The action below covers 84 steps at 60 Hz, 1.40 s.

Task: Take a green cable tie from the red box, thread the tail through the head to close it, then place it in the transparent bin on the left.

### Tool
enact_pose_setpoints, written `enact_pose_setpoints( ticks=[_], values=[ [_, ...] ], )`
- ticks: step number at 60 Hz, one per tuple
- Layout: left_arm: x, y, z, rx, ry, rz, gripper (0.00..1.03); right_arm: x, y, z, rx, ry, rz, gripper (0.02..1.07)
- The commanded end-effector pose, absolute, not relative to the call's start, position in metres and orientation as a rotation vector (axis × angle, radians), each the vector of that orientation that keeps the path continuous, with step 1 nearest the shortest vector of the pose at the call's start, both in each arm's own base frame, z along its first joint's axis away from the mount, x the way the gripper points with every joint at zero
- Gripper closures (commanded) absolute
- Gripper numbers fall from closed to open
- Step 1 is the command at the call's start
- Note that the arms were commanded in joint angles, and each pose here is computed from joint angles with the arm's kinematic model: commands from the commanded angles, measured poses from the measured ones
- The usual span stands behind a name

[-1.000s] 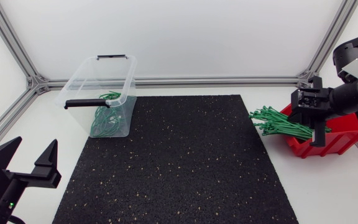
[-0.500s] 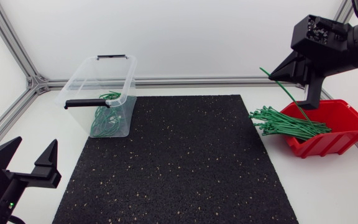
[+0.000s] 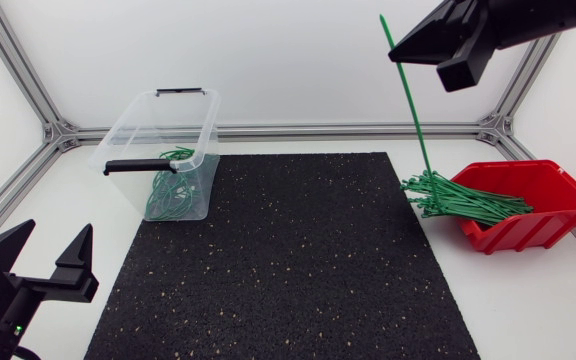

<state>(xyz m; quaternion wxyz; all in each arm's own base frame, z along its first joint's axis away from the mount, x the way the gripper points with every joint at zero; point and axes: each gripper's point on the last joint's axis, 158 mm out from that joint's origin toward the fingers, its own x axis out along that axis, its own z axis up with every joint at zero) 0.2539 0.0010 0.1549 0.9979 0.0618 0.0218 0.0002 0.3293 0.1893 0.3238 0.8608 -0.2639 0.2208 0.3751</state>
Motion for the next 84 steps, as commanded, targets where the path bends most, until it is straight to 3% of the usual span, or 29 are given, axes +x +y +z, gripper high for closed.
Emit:
enact_pose_setpoints(
  ticks=[1, 27, 38, 51, 84],
  values=[
    [0.254, -0.001, 0.131, 0.102, 0.1, -0.013, 0.04, 0.327, 0.211, 0.301, -0.471, 0.548, 0.824, 1.0],
    [0.254, -0.003, 0.131, 0.102, 0.101, -0.019, 0.04, 0.327, 0.294, 0.24, -0.065, 0.822, 0.988, 1.0],
    [0.254, -0.003, 0.131, 0.102, 0.101, -0.021, 0.04, 0.335, 0.317, 0.218, 0.046, 0.871, 0.966, 1.0],
    [0.254, -0.003, 0.13, 0.102, 0.102, -0.021, 0.04, 0.346, 0.33, 0.177, 0.123, 0.955, 0.959, 0.99],
    [0.254, -0.005, 0.13, 0.102, 0.102, -0.027, 0.04, 0.349, 0.335, 0.124, 0.172, 1.033, 0.939, 0.98]
  ],
)
